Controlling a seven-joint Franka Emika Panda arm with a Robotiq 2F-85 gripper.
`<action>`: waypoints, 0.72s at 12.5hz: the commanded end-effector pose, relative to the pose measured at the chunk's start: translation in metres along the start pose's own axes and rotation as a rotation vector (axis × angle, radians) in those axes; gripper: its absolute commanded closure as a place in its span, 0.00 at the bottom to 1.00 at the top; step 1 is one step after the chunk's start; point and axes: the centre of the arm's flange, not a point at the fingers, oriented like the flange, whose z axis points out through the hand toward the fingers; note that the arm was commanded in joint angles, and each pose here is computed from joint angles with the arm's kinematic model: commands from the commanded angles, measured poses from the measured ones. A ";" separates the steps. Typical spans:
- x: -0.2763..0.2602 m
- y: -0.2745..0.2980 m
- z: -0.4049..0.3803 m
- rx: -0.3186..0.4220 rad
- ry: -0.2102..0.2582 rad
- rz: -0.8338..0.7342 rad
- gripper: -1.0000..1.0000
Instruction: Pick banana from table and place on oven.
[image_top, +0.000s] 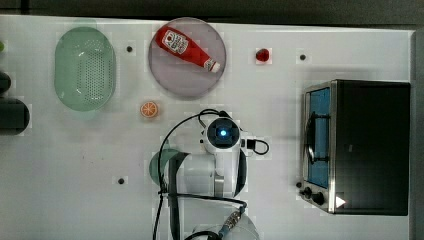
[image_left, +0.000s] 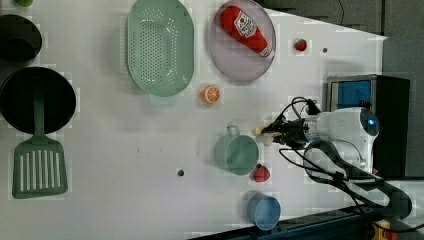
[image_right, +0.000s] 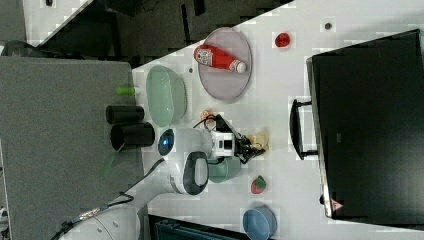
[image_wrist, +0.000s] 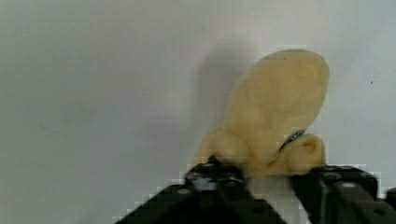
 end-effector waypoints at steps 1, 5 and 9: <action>0.010 -0.003 -0.031 0.059 0.059 0.026 0.75; 0.016 -0.009 -0.125 0.174 0.163 0.027 0.75; 0.007 0.002 -0.241 0.142 0.138 0.030 0.75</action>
